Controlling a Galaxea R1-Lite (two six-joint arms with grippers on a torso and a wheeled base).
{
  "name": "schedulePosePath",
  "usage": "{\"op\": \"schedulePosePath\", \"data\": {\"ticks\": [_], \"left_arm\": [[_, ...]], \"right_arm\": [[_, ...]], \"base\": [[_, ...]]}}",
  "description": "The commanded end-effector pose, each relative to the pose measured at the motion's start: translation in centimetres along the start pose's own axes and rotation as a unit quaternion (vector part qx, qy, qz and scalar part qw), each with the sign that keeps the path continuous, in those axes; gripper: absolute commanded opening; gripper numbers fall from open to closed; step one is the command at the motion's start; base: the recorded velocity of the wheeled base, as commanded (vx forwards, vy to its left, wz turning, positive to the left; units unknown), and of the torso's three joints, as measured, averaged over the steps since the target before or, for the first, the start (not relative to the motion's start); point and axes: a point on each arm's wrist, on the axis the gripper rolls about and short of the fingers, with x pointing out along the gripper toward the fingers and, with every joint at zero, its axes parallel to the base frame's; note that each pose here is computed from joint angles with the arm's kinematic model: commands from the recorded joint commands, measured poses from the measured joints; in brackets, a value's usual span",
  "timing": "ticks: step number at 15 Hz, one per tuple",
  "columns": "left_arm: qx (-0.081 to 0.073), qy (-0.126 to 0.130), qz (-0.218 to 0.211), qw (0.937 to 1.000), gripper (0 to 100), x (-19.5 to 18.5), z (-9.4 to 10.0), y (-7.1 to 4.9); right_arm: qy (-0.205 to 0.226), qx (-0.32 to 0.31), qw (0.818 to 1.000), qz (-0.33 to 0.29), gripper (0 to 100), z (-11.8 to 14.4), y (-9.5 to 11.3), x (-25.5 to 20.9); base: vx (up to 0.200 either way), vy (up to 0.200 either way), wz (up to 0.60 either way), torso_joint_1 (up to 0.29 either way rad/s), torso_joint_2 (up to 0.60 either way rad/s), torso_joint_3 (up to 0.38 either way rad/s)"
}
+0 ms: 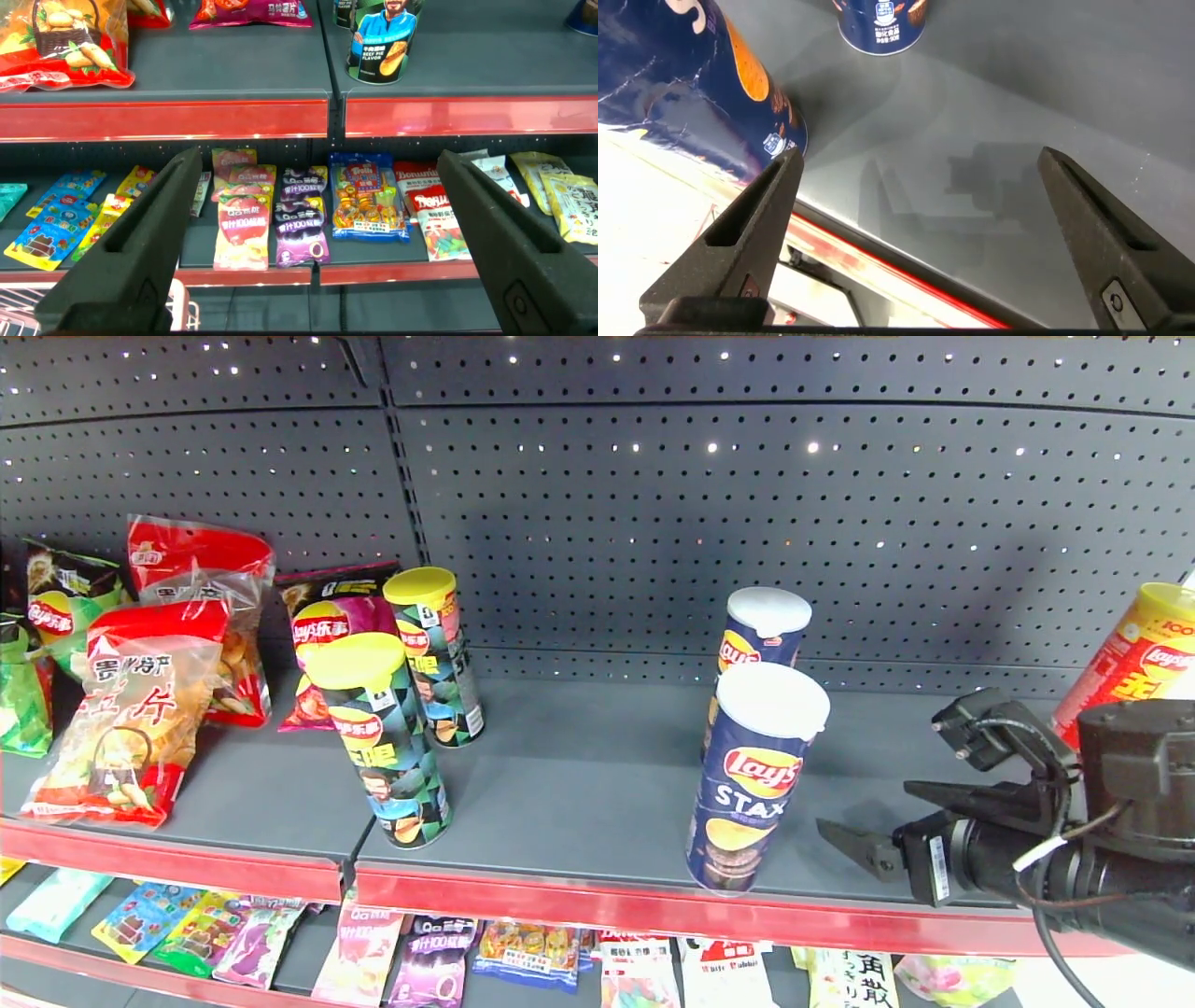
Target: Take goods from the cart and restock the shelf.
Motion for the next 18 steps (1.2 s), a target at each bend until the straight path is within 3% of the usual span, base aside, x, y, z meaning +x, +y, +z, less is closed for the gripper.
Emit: {"op": "schedulePosePath", "data": {"ticks": [1,18], "left_arm": [[0.0,0.001,0.0,1.0,100,0.0,0.0,0.0],[0.0,0.001,0.0,1.0,100,0.0,0.0,0.0]], "right_arm": [[0.003,0.0,1.0,-0.001,100,-0.1,0.0,0.1],[0.015,0.004,1.0,-0.018,100,0.0,-0.8,1.2]], "base": [[0.0,0.0,0.0,0.0,0.0,0.0],[0.0,0.0,0.0,0.0,0.0,0.0]]}}
